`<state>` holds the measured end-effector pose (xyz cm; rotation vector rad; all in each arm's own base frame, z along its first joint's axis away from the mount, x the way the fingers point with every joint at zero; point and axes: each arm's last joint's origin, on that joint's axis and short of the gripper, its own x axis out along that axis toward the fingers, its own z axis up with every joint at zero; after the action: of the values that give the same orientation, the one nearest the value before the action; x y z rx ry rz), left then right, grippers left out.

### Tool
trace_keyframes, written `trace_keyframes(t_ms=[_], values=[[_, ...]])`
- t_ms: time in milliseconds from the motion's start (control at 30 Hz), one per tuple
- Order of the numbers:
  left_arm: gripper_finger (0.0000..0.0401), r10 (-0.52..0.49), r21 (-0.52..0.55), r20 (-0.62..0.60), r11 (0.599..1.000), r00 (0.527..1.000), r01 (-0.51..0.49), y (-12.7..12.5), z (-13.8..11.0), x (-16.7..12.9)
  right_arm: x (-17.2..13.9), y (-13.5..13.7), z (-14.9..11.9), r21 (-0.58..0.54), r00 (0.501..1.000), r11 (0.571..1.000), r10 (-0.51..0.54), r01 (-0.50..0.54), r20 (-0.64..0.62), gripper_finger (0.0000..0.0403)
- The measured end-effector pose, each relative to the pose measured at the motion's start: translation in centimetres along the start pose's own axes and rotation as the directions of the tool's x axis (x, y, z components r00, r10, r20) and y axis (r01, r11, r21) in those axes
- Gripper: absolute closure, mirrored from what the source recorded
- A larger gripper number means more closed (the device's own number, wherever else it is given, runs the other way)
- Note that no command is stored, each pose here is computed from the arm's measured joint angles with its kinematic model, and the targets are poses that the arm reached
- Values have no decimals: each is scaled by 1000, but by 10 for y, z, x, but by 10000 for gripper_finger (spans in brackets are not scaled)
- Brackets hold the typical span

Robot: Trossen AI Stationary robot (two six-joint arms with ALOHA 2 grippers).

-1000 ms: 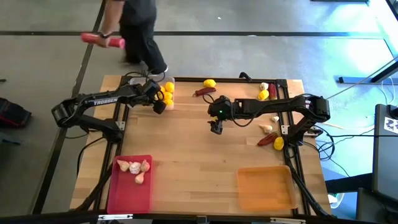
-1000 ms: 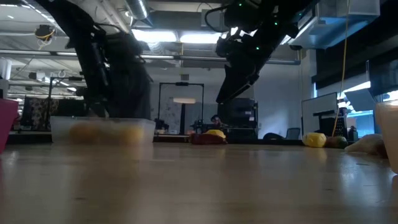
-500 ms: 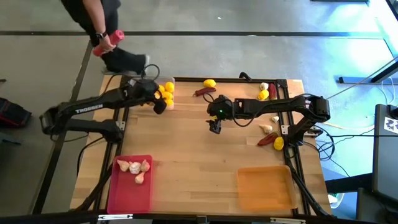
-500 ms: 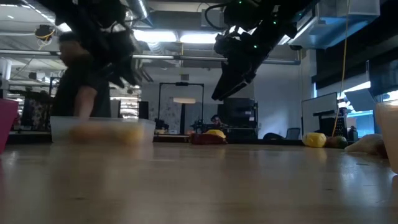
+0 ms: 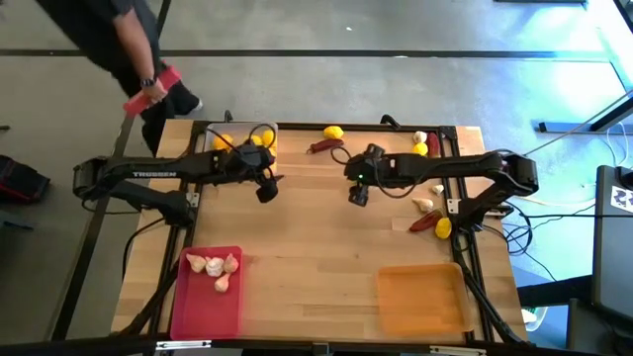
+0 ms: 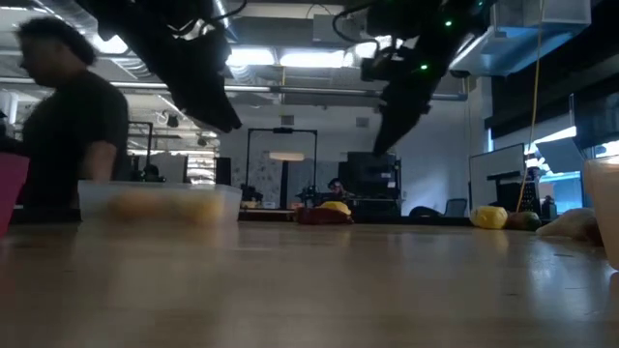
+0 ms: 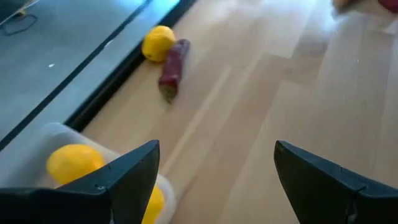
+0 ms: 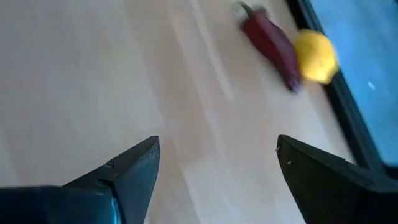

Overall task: Sort produce into baskets
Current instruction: Put the yellow lemon into the left white bin

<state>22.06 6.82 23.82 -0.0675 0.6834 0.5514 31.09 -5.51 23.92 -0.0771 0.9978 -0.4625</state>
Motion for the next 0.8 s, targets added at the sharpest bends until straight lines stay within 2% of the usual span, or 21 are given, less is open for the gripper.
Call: trace_keyframes(t_ms=[200, 400, 800], values=[[88, -22, 33, -32, 999, 999, 23, -10, -4, 7, -18, -27, -21, 71, 982, 994, -73, 86, -173, 88], [88, -24, 43, -41, 999, 999, 26, -12, -5, 9, -19, -67, -41, 158, 921, 961, -157, 225, -357, 88], [88, -24, 44, -43, 999, 999, 25, -12, -5, 9, -10, -141, -66, 374, 865, 854, -158, 362, -477, 88]])
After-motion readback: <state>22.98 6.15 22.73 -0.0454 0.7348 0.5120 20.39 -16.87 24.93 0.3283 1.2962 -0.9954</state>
